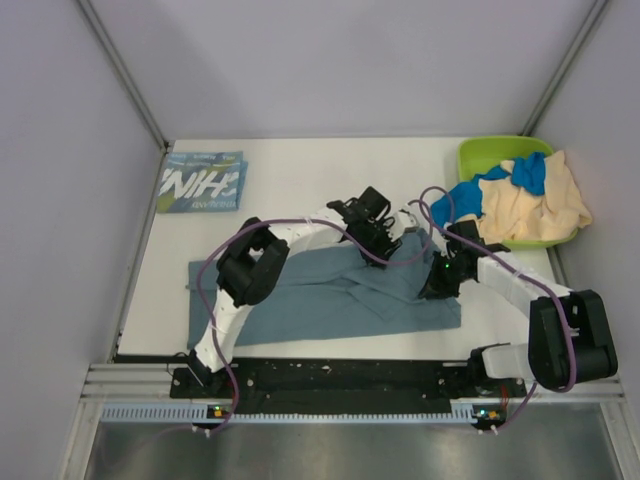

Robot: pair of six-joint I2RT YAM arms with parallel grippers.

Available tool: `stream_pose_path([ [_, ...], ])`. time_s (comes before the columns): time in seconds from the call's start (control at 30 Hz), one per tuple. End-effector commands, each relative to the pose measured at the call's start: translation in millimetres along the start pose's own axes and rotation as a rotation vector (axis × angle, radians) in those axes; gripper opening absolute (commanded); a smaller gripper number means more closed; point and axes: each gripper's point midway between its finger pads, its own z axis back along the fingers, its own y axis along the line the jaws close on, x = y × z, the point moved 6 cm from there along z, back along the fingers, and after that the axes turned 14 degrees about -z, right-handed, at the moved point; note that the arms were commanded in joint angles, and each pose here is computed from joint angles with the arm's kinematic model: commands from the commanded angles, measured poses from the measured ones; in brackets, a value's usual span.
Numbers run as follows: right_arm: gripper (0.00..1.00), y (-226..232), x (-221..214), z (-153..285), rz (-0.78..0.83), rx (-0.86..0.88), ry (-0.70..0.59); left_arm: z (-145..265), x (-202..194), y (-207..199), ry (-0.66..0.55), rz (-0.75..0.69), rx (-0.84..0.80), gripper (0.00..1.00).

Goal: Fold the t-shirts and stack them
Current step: Fold the other side of the tshirt into a rectangle

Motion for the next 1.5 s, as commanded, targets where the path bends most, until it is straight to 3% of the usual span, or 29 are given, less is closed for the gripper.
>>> stream_pose_path([
  [0.0, 0.0, 4.0, 6.7, 5.2, 0.047, 0.039, -0.051, -5.0, 4.3, 12.4, 0.022, -0.024, 0.046, 0.36],
  [0.07, 0.0, 3.9, 6.8, 5.3, 0.046, 0.041, -0.052, -6.9, 0.3, 6.1, 0.023, -0.01, 0.006, 0.31],
  [0.23, 0.0, 3.7, 8.4, 6.2, 0.046, 0.04, -0.058, 0.3, -0.7, -8.5, 0.011, -0.017, -0.079, 0.0],
  [0.83, 0.0, 19.5, 6.1, 31.4, 0.086, 0.146, -0.082, 65.5, 28.7, -31.3, -0.1, -0.007, -0.13, 0.0],
  [1.1, 0.0, 28.7, -14.6, 52.4, 0.156, 0.259, 0.032, 79.4, 24.8, -37.1, -0.122, -0.041, -0.1, 0.0],
  [1.13, 0.0, 26.9, -15.6, 51.2, 0.157, 0.255, 0.032, 74.2, 24.2, -31.9, -0.118, -0.039, -0.079, 0.02],
  [1.17, 0.0, 25.1, -16.7, 49.1, 0.154, 0.246, 0.039, 68.3, 25.2, -26.2, -0.111, -0.021, -0.055, 0.17],
  [1.23, 0.0, 22.4, -17.1, 42.5, 0.12, 0.222, 0.07, 51.2, 23.5, -14.4, -0.074, 0.038, -0.045, 0.3],
  [1.33, 0.0, 13.0, -19.7, 31.4, 0.072, 0.161, 0.095, 29.8, 20.2, -8.3, -0.03, 0.124, -0.07, 0.35],
  [1.47, 0.0, 8.5, -16.2, 26.7, 0.056, 0.121, 0.072, 16.7, 15.5, 0.0, -0.023, 0.118, -0.028, 0.48],
])
